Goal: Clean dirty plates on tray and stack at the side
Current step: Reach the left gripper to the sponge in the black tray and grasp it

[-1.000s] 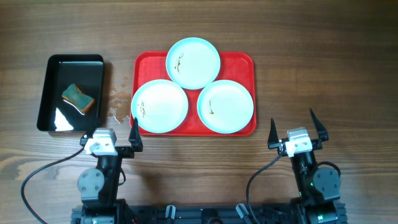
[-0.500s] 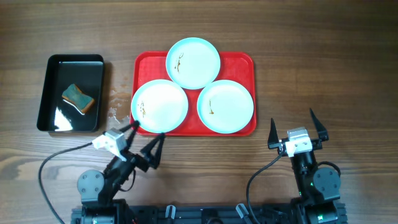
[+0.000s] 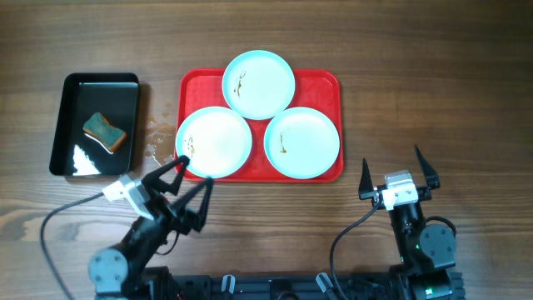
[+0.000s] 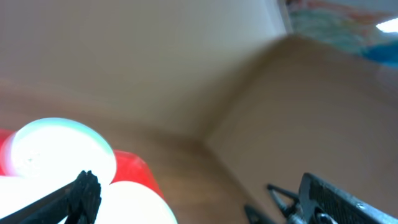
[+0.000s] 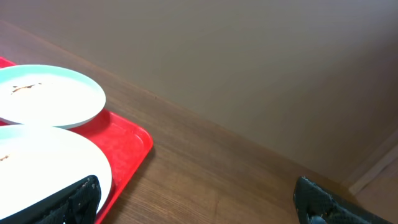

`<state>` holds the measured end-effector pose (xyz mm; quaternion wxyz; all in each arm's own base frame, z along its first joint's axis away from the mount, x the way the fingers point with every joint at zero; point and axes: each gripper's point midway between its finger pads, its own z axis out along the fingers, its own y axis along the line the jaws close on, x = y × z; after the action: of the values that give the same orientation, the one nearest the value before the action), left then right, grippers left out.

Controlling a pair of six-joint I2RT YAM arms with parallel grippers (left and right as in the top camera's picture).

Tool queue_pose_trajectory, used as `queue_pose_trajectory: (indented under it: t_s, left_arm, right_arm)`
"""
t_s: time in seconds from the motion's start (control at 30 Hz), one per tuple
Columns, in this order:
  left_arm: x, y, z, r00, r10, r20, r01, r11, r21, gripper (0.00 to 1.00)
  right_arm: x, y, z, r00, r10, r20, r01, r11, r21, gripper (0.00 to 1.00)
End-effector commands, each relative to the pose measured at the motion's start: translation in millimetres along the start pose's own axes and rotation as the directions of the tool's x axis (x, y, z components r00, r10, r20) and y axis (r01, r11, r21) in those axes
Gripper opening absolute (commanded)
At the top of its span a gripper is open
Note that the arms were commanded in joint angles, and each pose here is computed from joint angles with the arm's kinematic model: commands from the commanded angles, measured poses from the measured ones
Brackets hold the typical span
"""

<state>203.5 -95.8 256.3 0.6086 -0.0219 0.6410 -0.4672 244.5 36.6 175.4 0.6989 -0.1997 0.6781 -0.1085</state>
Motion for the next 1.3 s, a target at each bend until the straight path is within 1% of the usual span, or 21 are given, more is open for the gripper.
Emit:
queue_pose_trajectory:
  t_s: [0.0, 0.07, 0.1, 0.17, 0.2, 0.23, 0.3, 0.37, 0.43, 0.5, 0.57, 0.67, 0.77, 0.83, 1.0, 1.03, 1.07, 1.13, 1.17, 1.23, 1.27]
  left_arm:
    - [-44.3, 28.3, -4.0, 0.995, 0.089, 0.034, -0.072, 0.938, -0.34, 1.0]
    - [-52.9, 54.8, -11.1, 0.997, 0.072, -0.034, -0.079, 0.839, -0.538, 1.0]
    - [-61.9, 74.4, -17.3, 0.992, 0.071, -0.106, -0.123, 0.734, -0.668, 1.0]
    - [-71.3, 96.2, -19.1, 0.975, 0.044, -0.216, -0.198, 0.607, -0.77, 1.0]
    - [-74.4, 102.7, -13.7, 0.965, 0.017, -0.263, -0.224, 0.577, -0.785, 1.0]
    - [-78.2, 106.5, -4.8, 0.959, -0.014, -0.281, -0.224, 0.57, -0.791, 1.0]
    - [-71.0, 115.6, 20.8, 0.931, -0.115, -0.347, -0.213, 0.601, -0.77, 1.0]
    - [-66.4, 132.4, 33.3, 0.911, -0.174, -0.375, -0.211, 0.584, -0.784, 1.0]
    - [-71.1, 148.2, 40.3, 0.911, -0.241, -0.334, -0.158, 0.543, -0.825, 1.0]
    - [-79.1, 169.1, 41.3, 0.898, -0.331, -0.288, -0.11, 0.466, -0.878, 1.0]
    - [-88.0, 199.3, 33.9, 0.875, -0.414, -0.249, -0.097, 0.354, -0.93, 1.0]
    - [-92.0, 244.4, 21.8, 0.862, -0.465, -0.203, -0.098, 0.239, -0.966, 1.0]
    - [-84.2, 277.1, 5.4, 0.845, -0.511, -0.161, -0.086, 0.166, -0.982, 1.0]
    - [-73.3, 298.0, -8.5, 0.819, -0.549, -0.169, -0.116, 0.129, -0.985, 1.0]
    - [-47.7, 335.0, -33.4, 0.767, -0.631, -0.118, -0.117, 0.043, -0.992, 0.99]
    - [-46.2, 339.6, -36.9, 0.764, -0.636, -0.109, -0.114, 0.033, -0.993, 0.91]
    - [-45.3, 344.5, -40.0, 0.763, -0.638, -0.099, -0.109, 0.024, -0.994, 0.77]
    - [-45.4, 350.5, -43.1, 0.766, -0.637, -0.089, -0.103, 0.016, -0.995, 0.62]
    - [-46.3, 353.5, -43.9, 0.769, -0.633, -0.085, -0.098, 0.014, -0.995, 0.59]
    - [-46.2, 358.9, -46.6, 0.772, -0.63, -0.078, -0.096, 0.006, -0.995, 0.59]
    - [-44.9, 362.2, -47.4, 0.772, -0.63, -0.079, -0.097, 0.006, -0.995, 0.56]
  right_arm:
    - [0.1, -3.9, -0.2, 1.0, -0.007, -0.001, 0.007, 1.0, 0.021, 1.0]
    - [-0.1, -4.0, -0.2, 1.0, -0.007, -0.001, 0.007, 1.0, 0.021, 1.0]
    - [0.1, -3.9, -0.2, 1.0, -0.006, -0.001, 0.006, 1.0, 0.021, 1.0]
    - [0.1, -3.9, -0.2, 1.0, -0.007, -0.001, 0.007, 1.0, 0.021, 1.0]
    - [0.1, -3.9, -0.2, 1.0, -0.007, -0.001, 0.007, 1.0, 0.021, 1.0]
    - [0.1, -3.9, -0.2, 1.0, -0.007, -0.001, 0.007, 1.0, 0.021, 1.0]
    - [0.1, -3.9, -0.2, 1.0, -0.006, -0.001, 0.006, 1.0, 0.021, 1.0]
    - [0.1, -3.9, -0.2, 1.0, -0.007, -0.001, 0.007, 1.0, 0.021, 1.0]
    - [0.1, -3.9, -0.2, 1.0, -0.006, -0.001, 0.006, 1.0, 0.021, 1.0]
    - [0.0, -3.9, -0.2, 1.0, -0.006, -0.001, 0.006, 1.0, 0.02, 1.0]
    - [0.1, -3.9, -0.2, 1.0, -0.006, -0.001, 0.006, 1.0, 0.021, 1.0]
    - [0.1, -3.9, -0.2, 1.0, -0.007, -0.001, 0.007, 1.0, 0.021, 1.0]
    - [0.1, -3.9, -0.2, 1.0, -0.006, -0.001, 0.006, 1.0, 0.021, 1.0]
    - [0.1, -3.9, -0.2, 1.0, -0.006, -0.001, 0.006, 1.0, 0.021, 1.0]
    - [0.1, -3.9, -0.2, 1.0, -0.007, -0.001, 0.007, 1.0, 0.021, 1.0]
    - [0.1, -3.9, -0.2, 1.0, -0.006, -0.001, 0.006, 1.0, 0.021, 1.0]
    - [-0.1, -4.0, -0.2, 1.0, -0.006, -0.001, 0.006, 1.0, 0.021, 1.0]
    - [-0.1, -4.0, -0.2, 1.0, -0.007, -0.001, 0.007, 1.0, 0.021, 1.0]
    - [0.1, -3.9, -0.2, 1.0, -0.006, -0.001, 0.006, 1.0, 0.021, 1.0]
    - [0.1, -3.9, -0.2, 1.0, -0.006, -0.001, 0.006, 1.0, 0.021, 1.0]
    - [0.1, -3.9, -0.2, 1.0, -0.006, -0.001, 0.006, 1.0, 0.021, 1.0]
